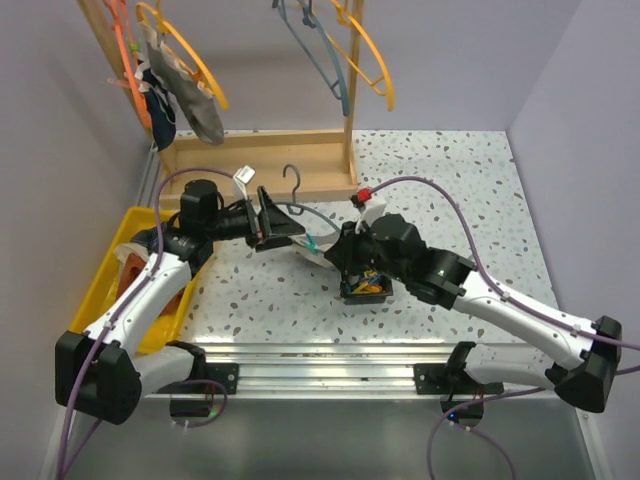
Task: Remove the underwear clipped to the hanger
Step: Remove the underwear from the hanger, then place the clamp in the bin, then remove the underwear from the hanger.
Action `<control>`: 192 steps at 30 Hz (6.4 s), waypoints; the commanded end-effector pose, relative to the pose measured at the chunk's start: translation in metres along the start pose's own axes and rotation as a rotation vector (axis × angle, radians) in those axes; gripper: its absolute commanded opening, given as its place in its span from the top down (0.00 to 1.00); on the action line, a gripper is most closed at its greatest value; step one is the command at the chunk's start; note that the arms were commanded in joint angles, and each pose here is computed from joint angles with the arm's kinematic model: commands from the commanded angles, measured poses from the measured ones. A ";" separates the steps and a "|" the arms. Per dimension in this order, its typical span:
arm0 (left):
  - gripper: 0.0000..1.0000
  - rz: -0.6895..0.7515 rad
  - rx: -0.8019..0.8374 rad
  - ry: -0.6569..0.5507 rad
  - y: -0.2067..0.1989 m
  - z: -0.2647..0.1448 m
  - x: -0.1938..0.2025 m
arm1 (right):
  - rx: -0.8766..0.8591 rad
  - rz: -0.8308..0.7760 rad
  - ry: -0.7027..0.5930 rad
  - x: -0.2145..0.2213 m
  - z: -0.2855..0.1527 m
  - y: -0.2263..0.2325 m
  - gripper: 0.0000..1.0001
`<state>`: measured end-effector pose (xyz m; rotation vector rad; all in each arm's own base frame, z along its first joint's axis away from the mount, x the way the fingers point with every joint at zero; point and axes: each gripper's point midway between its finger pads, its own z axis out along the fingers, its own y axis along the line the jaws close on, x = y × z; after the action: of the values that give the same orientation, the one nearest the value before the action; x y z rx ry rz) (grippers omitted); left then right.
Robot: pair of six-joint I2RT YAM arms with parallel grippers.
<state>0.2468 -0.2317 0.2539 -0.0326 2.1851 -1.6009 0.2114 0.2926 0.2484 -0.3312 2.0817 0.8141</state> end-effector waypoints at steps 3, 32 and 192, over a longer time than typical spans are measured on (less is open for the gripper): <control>0.00 -0.002 0.004 -0.005 -0.014 0.012 0.004 | 0.024 -0.008 -0.058 -0.006 0.019 0.013 1.00; 0.13 -0.009 -0.223 -0.226 0.002 0.003 -0.029 | 0.106 0.536 -0.277 -0.036 0.002 0.012 1.00; 0.00 0.139 -0.172 0.152 -0.101 0.211 0.033 | 0.459 0.108 -0.443 -0.036 -0.130 -0.105 1.00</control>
<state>0.2721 -0.4608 0.2681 0.1919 2.3879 -1.3255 0.1981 0.1205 0.2682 0.1867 1.8598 0.3722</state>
